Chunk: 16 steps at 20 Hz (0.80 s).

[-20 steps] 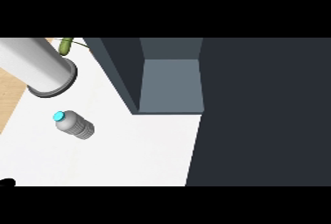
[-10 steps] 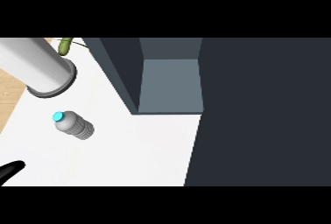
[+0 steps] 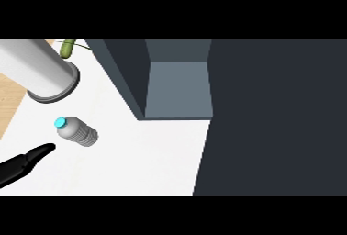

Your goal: Pick up the bottled water, place it into the cabinet and close the cabinet

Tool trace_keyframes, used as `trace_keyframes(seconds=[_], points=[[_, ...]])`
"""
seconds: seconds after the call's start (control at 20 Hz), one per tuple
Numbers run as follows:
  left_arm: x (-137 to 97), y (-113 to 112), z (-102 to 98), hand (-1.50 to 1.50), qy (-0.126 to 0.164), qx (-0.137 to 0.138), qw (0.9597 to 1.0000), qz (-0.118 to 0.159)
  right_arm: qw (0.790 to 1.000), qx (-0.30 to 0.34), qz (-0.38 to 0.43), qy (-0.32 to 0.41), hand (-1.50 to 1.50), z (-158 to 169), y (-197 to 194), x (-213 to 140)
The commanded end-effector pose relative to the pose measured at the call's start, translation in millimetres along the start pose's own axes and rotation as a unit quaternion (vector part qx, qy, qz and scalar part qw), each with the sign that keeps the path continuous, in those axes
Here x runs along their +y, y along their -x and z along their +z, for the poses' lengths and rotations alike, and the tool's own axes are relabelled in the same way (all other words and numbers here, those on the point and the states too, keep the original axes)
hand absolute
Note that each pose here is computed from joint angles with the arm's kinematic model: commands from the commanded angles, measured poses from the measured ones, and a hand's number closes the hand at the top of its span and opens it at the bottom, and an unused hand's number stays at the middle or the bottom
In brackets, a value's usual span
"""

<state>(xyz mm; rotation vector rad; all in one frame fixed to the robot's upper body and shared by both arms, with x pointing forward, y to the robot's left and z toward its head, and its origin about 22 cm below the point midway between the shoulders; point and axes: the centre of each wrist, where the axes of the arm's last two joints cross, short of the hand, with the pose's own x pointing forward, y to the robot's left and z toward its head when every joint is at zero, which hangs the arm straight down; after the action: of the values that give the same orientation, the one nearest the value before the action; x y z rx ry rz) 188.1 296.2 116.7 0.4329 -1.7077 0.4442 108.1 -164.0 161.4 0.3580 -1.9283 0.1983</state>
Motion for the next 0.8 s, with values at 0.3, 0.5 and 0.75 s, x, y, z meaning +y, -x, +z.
trace_keyframes(seconds=[0.3,0.5,0.75], points=[[8.5,60.7,-19.6,-1.5,-0.019,0.017,0.9995,-0.019,0.999,-0.028,0.041,0.017,-1.5,6.3,-24.5,-0.1],[14.0,82.6,-25.5,-1.5,-0.002,0.03,0.9992,-0.026,0.999,-0.021,0.039,0.01,-1.5,11.6,-31.5,-1.0],[2.2,117.7,-21.7,-1.5,-0.005,0.044,0.9985,-0.033,0.999,-0.026,0.03,0.01,-1.5,15.5,-24.7,9.0]])
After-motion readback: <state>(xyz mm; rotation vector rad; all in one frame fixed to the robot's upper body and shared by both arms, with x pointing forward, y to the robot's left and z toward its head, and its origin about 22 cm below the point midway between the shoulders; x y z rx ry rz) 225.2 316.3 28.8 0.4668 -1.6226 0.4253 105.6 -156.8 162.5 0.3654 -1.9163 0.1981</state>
